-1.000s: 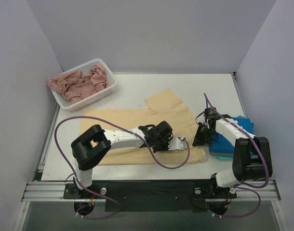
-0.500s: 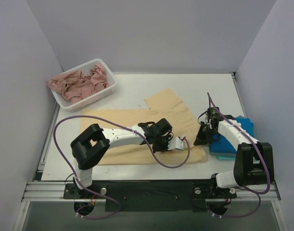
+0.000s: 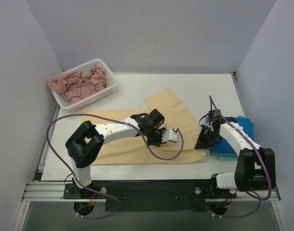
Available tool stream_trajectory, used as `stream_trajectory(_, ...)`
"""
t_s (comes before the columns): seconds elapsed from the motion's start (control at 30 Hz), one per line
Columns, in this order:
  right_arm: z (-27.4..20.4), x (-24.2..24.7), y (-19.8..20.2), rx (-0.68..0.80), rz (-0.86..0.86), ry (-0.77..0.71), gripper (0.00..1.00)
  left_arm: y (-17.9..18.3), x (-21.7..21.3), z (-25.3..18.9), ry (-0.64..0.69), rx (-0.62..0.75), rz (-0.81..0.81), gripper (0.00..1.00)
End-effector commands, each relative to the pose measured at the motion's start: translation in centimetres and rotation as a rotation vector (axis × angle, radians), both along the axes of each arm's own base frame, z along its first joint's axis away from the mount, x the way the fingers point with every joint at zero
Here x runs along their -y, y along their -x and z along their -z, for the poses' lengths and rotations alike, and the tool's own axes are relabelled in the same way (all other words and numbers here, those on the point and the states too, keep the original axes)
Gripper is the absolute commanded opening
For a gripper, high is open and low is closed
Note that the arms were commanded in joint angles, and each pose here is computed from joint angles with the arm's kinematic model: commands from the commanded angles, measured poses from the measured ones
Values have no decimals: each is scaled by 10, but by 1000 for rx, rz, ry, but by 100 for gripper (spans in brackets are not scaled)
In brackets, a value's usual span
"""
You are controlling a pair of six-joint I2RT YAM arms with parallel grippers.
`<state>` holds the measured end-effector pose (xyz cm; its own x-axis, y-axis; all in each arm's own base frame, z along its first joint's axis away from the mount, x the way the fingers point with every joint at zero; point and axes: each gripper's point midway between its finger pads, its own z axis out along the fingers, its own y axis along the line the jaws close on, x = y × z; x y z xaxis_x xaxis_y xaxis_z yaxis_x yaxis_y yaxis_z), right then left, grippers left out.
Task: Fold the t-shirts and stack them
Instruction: Fold the flattened tshirt in 1/3 of the way
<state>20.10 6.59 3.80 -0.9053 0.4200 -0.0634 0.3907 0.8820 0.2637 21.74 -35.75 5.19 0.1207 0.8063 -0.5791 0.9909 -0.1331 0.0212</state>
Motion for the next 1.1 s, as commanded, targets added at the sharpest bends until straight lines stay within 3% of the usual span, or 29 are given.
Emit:
stream_trajectory(0.0, 7, 4, 25, -81, 17, 14, 0, 22, 5, -13, 42, -40, 67, 0)
stream_trajectory(0.13, 14, 9, 31, -106, 16, 45, 0, 35, 6, -5, 19, -51, 96, 0)
stream_trajectory(0.2, 12, 10, 28, -94, 17, 51, 2, 37, 4, -3, 14, -54, 112, 12)
stream_trajectory(0.23, 10, 10, 25, -81, 16, 52, 18, 35, 2, -4, 4, -47, 114, 39)
stream_trajectory(0.27, 4, 11, 21, -59, 11, 56, 27, 32, -3, -5, -20, -35, 125, 49)
stream_trajectory(0.3, -3, 11, 17, -40, 7, 61, 34, 29, -5, -9, -23, -23, 133, 77)
stream_trajectory(0.47, -41, 12, -7, 128, -24, 110, 37, 22, -5, -47, -12, -13, 164, 85)
stream_trajectory(0.53, -47, 9, -12, 155, -24, 107, 28, 17, 4, -60, 27, -22, 133, 86)
stream_trajectory(0.6, -45, 9, -10, 141, -10, 110, 11, 4, 9, -63, 54, -40, 43, 78)
stream_trajectory(0.63, -41, 11, -4, 113, -4, 118, 1, -6, 5, -60, 47, -50, -8, 61)
stream_trajectory(0.67, -39, 13, 1, 94, 10, 128, 0, -10, 0, -58, 31, -65, -53, 40)
stream_trajectory(0.73, -30, 15, 18, 42, 25, 141, 0, -13, -21, -57, -16, -89, -96, 21)
stream_trajectory(0.9, 2, 29, 54, -67, 106, 209, 0, -5, -93, -39, -123, -107, -165, 6)
stream_trajectory(1.07, 21, 34, 59, -99, 209, 237, 0, -3, -197, -18, -326, -138, -379, 4)
